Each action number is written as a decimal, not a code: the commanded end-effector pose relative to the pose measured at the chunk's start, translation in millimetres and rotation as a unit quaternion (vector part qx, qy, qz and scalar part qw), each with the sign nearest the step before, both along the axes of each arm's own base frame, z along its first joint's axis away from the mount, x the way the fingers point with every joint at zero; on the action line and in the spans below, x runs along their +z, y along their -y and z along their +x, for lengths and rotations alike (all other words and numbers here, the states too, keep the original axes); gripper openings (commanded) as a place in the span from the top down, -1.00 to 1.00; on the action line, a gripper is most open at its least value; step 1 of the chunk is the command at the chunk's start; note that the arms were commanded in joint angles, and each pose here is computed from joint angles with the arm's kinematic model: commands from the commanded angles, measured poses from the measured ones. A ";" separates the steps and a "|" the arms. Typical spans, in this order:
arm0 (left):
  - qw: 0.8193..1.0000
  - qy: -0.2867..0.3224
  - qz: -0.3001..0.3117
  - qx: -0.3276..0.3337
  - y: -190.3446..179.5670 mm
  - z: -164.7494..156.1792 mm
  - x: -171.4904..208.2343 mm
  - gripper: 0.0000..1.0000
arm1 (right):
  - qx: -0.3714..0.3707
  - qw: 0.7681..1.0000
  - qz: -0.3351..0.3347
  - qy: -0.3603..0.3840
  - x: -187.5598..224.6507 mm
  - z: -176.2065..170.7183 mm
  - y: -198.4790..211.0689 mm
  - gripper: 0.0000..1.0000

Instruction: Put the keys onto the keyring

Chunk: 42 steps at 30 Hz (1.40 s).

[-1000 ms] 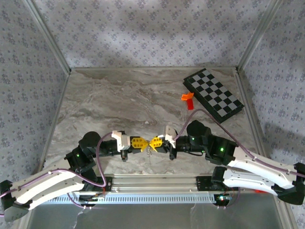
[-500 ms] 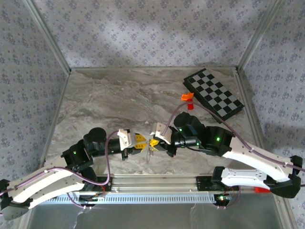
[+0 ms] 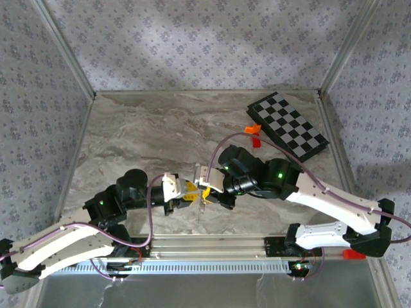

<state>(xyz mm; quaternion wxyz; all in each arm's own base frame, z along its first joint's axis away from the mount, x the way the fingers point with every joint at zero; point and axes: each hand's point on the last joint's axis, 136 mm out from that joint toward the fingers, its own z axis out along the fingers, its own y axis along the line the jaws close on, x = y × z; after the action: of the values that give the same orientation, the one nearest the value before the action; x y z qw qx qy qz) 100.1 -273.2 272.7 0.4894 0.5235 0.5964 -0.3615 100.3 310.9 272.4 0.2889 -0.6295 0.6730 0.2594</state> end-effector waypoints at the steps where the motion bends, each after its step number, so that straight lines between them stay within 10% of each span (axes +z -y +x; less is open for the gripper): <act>1: 1.000 0.006 -0.013 -0.020 2.7 -6.9 13.4 0.56 | 0.018 1.000 0.016 0.004 14.4 -2.8 -1.8 1.00; 23: 0.997 0.025 -0.061 -0.028 3.6 -10.0 30.2 1.00 | 0.007 0.999 0.045 0.015 20.3 3.1 -10.2 1.00; 30: 0.988 0.043 -0.146 -0.029 -2.6 -14.8 58.2 1.00 | -0.023 0.993 0.113 0.023 38.2 6.1 -7.9 0.44; 42: 0.969 0.065 -0.224 -0.078 0.0 -30.4 86.2 1.00 | -0.034 0.974 0.222 0.018 62.4 5.1 2.8 0.43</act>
<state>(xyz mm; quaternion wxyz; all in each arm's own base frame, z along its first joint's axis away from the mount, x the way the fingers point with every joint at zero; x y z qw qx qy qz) 83.5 -276.4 328.9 0.5777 0.4759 0.4826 -0.4548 106.2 306.4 316.0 0.4175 -0.5514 0.6319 0.3498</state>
